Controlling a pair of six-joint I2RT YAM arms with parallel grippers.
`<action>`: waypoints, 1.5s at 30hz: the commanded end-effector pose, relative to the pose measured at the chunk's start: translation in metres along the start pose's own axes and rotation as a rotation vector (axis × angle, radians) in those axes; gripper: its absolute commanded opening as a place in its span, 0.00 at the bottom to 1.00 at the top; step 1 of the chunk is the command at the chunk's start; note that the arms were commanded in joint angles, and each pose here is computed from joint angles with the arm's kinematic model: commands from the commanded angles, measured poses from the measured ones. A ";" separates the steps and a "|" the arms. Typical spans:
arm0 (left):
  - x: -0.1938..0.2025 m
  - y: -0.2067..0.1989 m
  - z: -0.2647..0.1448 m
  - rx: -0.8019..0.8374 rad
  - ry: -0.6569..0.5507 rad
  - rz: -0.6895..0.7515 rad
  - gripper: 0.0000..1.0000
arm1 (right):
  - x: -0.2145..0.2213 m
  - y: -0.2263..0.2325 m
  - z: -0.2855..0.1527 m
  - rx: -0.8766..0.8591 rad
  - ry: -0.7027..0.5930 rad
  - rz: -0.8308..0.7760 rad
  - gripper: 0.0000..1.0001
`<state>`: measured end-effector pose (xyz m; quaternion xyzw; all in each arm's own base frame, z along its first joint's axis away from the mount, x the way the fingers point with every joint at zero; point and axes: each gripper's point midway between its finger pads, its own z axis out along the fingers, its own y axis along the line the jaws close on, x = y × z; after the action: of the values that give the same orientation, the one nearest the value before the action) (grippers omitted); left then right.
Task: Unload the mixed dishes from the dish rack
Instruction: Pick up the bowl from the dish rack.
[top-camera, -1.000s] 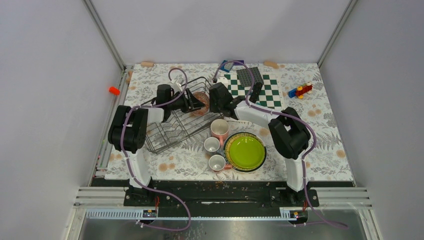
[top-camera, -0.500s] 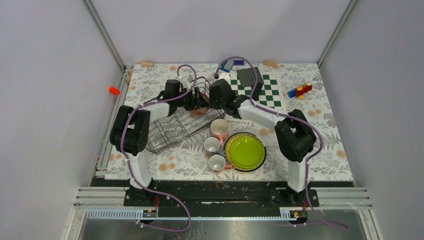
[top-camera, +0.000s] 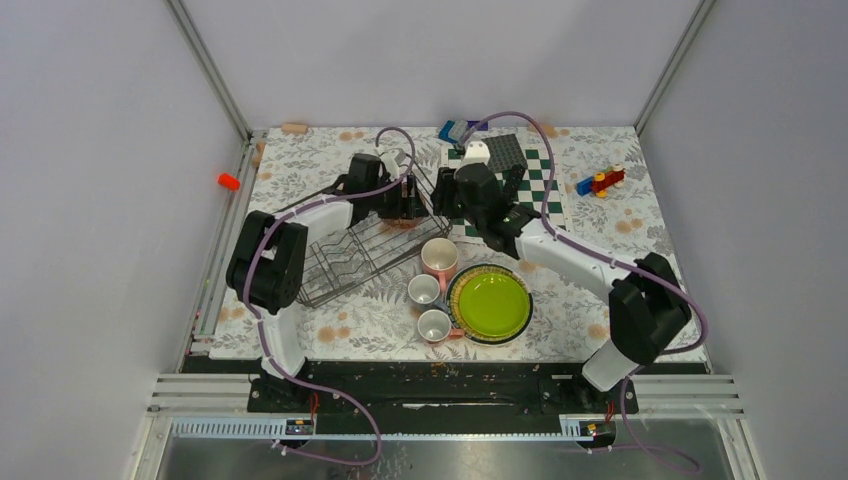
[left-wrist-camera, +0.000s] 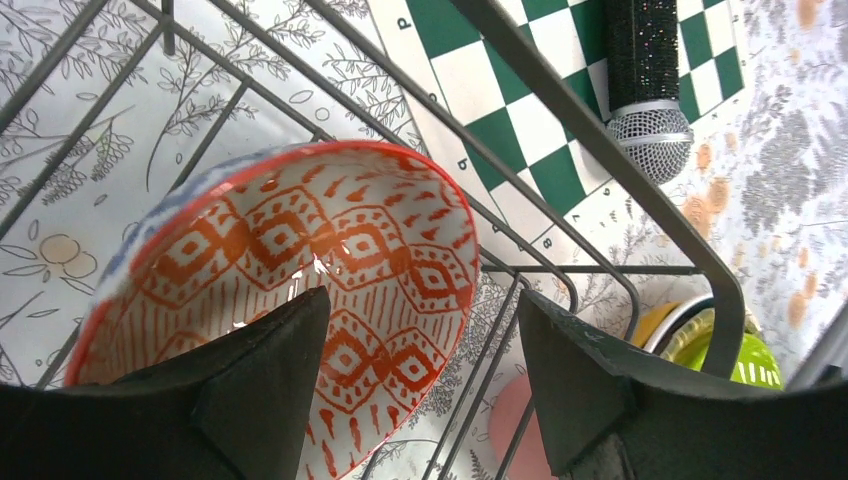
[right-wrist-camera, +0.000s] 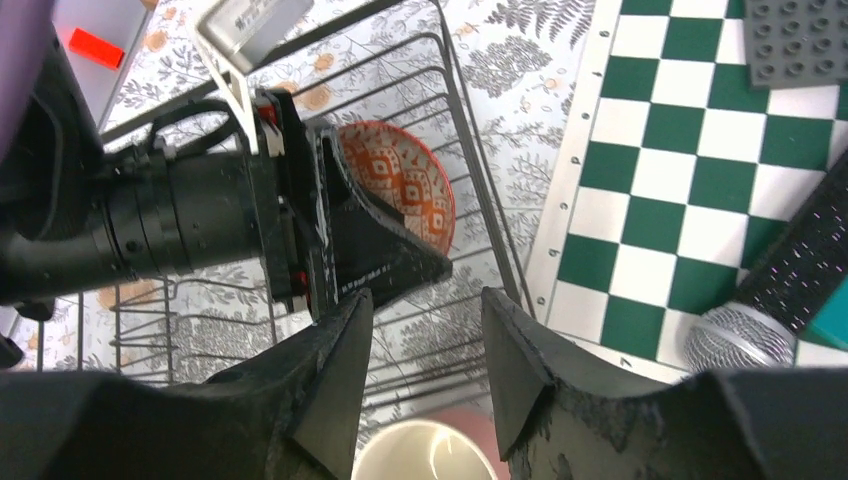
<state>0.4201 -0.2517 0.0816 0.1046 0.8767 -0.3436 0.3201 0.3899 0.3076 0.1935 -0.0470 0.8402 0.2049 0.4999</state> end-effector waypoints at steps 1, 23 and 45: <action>-0.020 0.003 0.002 -0.128 -0.029 0.096 0.72 | -0.011 -0.011 -0.022 0.019 -0.081 -0.001 0.52; -0.011 0.009 0.013 -0.335 0.040 0.213 0.45 | 0.005 -0.038 -0.053 0.057 -0.101 0.026 0.52; -0.048 -0.011 -0.033 -0.465 -0.103 0.290 0.00 | 0.007 -0.054 -0.086 0.059 -0.169 0.071 0.53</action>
<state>0.4409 -0.2420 0.1049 0.1444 0.9014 -0.1008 0.3956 0.3271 0.2338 0.1834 -0.0123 0.8274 0.1902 0.5283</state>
